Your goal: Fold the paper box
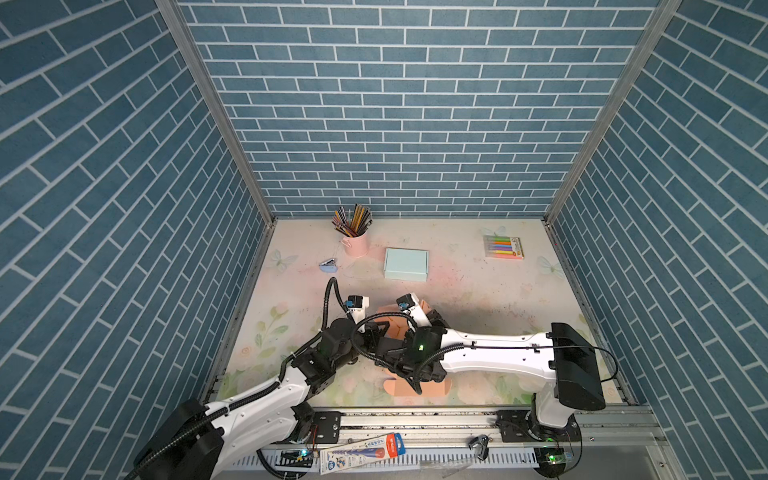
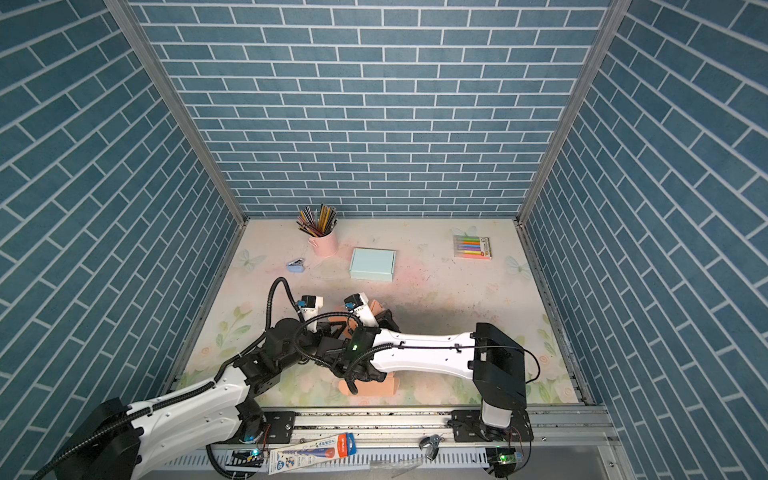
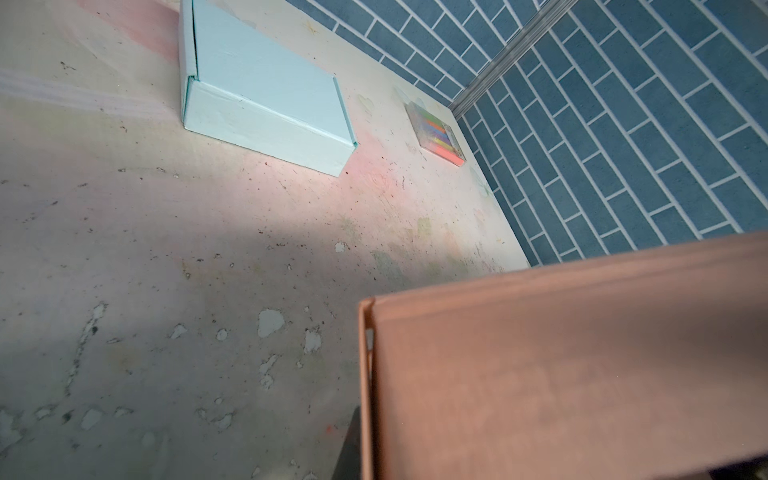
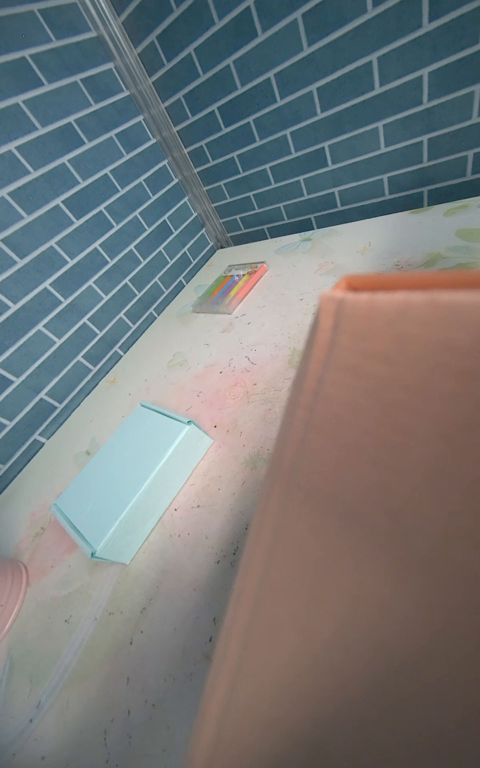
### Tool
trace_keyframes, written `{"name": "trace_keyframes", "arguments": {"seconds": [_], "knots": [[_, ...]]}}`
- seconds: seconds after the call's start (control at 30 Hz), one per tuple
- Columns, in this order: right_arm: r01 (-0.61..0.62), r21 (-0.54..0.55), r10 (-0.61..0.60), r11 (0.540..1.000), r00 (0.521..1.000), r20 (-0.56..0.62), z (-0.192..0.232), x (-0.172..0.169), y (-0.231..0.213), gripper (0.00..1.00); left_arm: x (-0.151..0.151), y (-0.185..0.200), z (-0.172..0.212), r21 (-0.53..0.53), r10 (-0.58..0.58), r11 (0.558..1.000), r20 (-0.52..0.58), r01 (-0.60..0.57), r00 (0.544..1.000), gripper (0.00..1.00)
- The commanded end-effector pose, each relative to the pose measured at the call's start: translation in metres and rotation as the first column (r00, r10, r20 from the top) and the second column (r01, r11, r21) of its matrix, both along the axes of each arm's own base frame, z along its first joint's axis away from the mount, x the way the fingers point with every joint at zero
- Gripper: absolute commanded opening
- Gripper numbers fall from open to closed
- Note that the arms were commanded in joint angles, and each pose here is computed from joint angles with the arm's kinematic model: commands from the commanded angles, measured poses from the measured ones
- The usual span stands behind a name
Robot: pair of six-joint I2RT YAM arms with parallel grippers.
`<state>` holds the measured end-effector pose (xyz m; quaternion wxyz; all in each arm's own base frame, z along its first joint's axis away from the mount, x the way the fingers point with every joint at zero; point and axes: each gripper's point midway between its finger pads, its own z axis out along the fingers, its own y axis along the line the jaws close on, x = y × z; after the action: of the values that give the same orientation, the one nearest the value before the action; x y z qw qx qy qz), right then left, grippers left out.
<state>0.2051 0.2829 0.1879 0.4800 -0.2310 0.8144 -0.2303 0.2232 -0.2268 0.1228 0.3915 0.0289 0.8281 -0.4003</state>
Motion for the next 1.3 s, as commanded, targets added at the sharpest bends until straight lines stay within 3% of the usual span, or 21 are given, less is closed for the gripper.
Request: {"name": "trace_keyframes", "arguments": {"seconds": [0.0,0.13,0.27,0.43,0.57,1.1,1.2,1.27], "knots": [[0.073,-0.02,-0.071,0.997,0.991,0.115,0.019,0.009,-0.024,0.06,0.002,-0.009,0.016,-0.045,0.008,0.999,0.023,-0.007,1.0,0.06],[0.098,-0.03,-0.093,0.995,0.986,0.136,0.019,0.009,-0.034,0.0,-0.002,-0.014,0.014,-0.036,0.007,0.999,0.022,-0.006,1.0,0.06],[0.098,-0.039,-0.091,0.994,0.984,0.151,0.018,0.008,-0.039,0.0,-0.003,-0.015,0.013,-0.039,0.013,0.999,0.02,-0.012,1.0,0.06],[0.086,-0.015,-0.082,0.996,0.983,0.163,0.019,0.005,-0.035,0.19,-0.004,-0.013,0.01,-0.034,0.025,0.999,0.016,-0.024,1.0,0.06],[0.092,-0.001,-0.09,0.996,0.977,0.195,0.027,0.001,-0.036,0.22,-0.003,-0.012,0.01,-0.031,0.033,0.999,0.016,-0.032,0.999,0.06],[0.069,-0.031,-0.062,0.997,0.977,0.204,0.024,-0.005,-0.032,0.03,-0.003,-0.011,0.007,-0.022,0.032,0.999,0.013,-0.032,0.999,0.06],[0.068,-0.028,-0.061,0.997,0.977,0.203,0.024,-0.006,-0.031,0.07,-0.003,-0.011,0.007,-0.02,0.034,0.999,0.014,-0.034,0.999,0.05],[0.066,-0.027,-0.059,0.997,0.978,0.201,0.024,-0.006,-0.031,0.17,-0.003,-0.011,0.007,-0.017,0.034,0.999,0.014,-0.034,0.999,0.06]]}}
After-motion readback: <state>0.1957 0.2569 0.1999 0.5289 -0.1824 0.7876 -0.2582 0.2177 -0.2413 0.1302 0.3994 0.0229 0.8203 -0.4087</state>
